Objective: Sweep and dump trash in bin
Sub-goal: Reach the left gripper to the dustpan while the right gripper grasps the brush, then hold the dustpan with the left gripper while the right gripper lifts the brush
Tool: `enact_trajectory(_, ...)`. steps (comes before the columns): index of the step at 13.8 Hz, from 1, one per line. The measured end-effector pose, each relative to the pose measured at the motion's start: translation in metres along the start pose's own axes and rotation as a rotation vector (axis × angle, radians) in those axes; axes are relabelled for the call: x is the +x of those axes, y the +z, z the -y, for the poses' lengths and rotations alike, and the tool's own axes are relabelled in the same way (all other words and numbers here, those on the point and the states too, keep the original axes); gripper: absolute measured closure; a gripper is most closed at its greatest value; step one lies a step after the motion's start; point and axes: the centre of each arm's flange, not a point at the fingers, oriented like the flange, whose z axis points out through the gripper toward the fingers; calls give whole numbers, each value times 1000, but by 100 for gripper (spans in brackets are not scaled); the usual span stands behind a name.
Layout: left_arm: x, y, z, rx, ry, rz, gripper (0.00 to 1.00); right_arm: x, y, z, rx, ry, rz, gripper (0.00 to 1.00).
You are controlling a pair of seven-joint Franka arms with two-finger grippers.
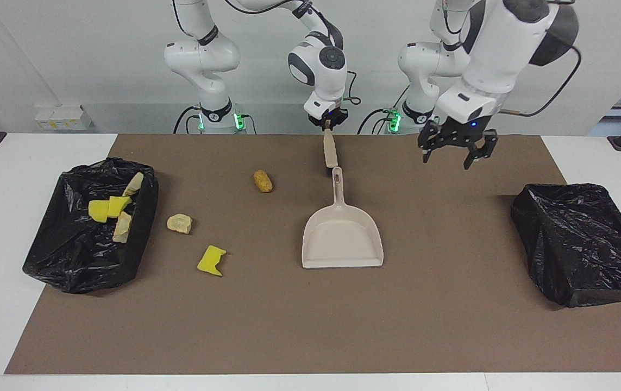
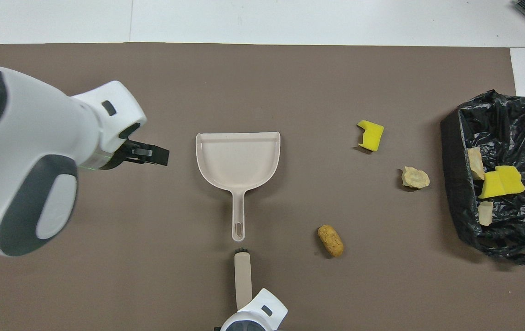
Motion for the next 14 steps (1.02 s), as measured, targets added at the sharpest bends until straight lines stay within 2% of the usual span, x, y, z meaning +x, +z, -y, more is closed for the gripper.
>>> enact_trajectory(5, -14, 97, -89, -10, -54, 36, 0, 32, -69, -70, -63, 64, 16, 74)
enact_trajectory(8, -36, 155, -125, -11, -52, 54, 0, 51, -110, -133, -29, 56, 40, 74)
enact_trajectory(11, -45, 179, -133, -15, -91, 45, 0, 85, -135, -209, 10, 40, 39, 74)
enact_trajectory(14, -52, 183, -147, -16, -97, 48, 0, 116, -144, -290, -57, -36, 18, 74)
